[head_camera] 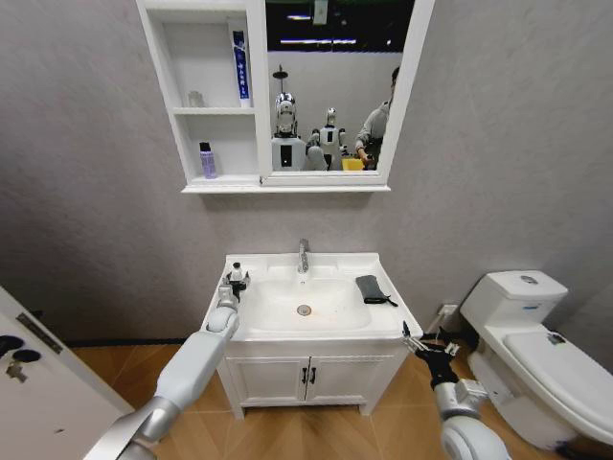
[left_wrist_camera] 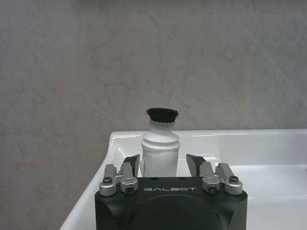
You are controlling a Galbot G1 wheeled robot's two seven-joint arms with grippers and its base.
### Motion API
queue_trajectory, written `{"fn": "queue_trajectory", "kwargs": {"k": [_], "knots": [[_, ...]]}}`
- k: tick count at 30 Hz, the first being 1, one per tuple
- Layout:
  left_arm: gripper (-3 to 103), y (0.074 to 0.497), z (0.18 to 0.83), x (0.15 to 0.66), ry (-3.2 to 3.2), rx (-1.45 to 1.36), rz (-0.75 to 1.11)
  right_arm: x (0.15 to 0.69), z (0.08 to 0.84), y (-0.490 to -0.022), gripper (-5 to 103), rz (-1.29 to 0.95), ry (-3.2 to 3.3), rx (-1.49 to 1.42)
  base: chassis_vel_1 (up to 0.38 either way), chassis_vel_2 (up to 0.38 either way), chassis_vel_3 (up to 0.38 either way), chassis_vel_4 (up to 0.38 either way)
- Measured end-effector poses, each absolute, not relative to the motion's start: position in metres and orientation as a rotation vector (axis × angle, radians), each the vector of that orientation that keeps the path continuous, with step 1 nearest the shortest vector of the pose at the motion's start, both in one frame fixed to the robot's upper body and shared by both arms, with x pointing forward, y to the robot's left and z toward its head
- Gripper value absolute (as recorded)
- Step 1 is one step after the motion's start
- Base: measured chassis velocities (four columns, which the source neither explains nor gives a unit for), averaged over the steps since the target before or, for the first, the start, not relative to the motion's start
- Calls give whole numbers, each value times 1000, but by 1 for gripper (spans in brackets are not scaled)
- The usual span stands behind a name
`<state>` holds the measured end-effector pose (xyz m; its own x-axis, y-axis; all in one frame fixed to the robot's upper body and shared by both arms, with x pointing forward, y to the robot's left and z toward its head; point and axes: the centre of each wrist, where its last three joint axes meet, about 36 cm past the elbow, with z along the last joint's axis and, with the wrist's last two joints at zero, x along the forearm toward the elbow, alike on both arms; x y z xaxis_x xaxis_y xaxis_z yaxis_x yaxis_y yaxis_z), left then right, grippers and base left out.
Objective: Move facial cleanser and shampoo from washbasin to cabinet, then wipe washbasin with towel.
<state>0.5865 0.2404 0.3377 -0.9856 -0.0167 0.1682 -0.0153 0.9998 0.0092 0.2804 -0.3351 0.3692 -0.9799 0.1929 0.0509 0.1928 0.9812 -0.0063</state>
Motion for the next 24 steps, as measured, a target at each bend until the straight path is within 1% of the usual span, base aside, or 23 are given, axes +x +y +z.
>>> {"fn": "queue_trajectory", "kwargs": {"k": [1,2,5,6,7,14,17,19,20,22,23,24], "knots": [[53,241,338,586,-2971,21,-10,281,369,-335,100,2,-3076,-299,0,0,0,0],[53,241,338,586,-2971,21,-10,281,369,-335,100,2,-3076,-299,0,0,0,0],[36,243,337,585,-2968,17,-15,282,370,-336,100,5,-3076,-296,0,0,0,0],[36,243,337,585,-2968,17,-15,282,370,-336,100,5,-3076,-296,0,0,0,0],[34,244,337,584,-2968,17,-17,282,370,-336,100,7,-3076,-296,0,0,0,0],[32,249,347,583,-2966,14,-16,282,370,-336,100,4,-3078,-297,0,0,0,0],[32,252,365,580,-2971,1,-19,283,371,-335,100,-4,-3079,-296,0,0,0,0],[32,252,391,575,-2973,-24,-7,283,374,-334,100,-19,-3079,-299,0,0,0,0],[32,252,391,575,-2973,-24,-7,283,374,-334,100,-19,-3079,-299,0,0,0,0],[32,256,444,564,-3008,-74,-8,282,374,-334,100,-21,-3078,-302,0,0,0,0],[32,256,444,564,-3008,-74,-8,282,374,-334,100,-21,-3078,-302,0,0,0,0],[32,261,465,559,-3018,-81,-10,282,374,-334,100,-20,-3076,-302,0,0,0,0]]}}
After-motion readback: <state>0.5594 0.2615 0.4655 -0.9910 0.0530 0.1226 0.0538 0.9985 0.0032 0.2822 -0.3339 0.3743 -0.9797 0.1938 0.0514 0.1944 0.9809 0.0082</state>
